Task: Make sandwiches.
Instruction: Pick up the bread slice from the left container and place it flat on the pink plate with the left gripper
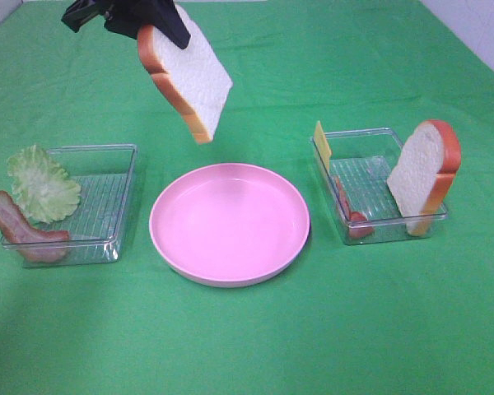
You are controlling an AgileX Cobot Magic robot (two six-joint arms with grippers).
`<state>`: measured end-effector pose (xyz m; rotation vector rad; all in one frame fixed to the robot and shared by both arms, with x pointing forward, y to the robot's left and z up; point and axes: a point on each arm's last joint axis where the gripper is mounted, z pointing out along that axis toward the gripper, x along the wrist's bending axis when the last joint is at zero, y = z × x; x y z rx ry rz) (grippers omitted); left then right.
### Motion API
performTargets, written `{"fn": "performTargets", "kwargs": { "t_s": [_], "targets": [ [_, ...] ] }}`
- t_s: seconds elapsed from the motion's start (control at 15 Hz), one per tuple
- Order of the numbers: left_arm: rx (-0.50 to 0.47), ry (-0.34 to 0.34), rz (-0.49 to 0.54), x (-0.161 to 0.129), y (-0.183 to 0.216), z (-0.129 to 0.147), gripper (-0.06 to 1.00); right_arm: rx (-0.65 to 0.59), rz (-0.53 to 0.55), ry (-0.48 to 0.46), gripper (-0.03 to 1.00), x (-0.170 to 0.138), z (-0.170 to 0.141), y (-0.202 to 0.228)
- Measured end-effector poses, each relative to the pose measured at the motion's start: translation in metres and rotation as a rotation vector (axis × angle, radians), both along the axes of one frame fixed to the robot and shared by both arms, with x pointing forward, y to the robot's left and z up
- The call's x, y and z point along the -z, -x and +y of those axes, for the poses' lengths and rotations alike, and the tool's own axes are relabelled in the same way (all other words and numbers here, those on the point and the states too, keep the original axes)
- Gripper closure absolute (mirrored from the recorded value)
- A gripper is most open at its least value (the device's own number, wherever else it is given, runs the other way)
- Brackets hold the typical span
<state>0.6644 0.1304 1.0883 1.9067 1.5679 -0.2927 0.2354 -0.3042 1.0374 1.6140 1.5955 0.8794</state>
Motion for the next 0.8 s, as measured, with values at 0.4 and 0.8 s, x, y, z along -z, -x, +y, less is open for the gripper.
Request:
{"fn": "performTargets", "kwargs": {
  "t_s": [0.4, 0.8],
  "targets": [
    [0.121, 0.022, 0.009, 0.016, 0.007, -0.034, 0.74, 0.000, 0.000, 0.000, 0.01, 0.000, 0.000, 0.000],
    [0.234, -0.035, 0.164, 0.094, 0.012, -0.089, 0.74, 0.000, 0.000, 0.000, 0.01, 0.000, 0.000, 0.000]
  ]
}}
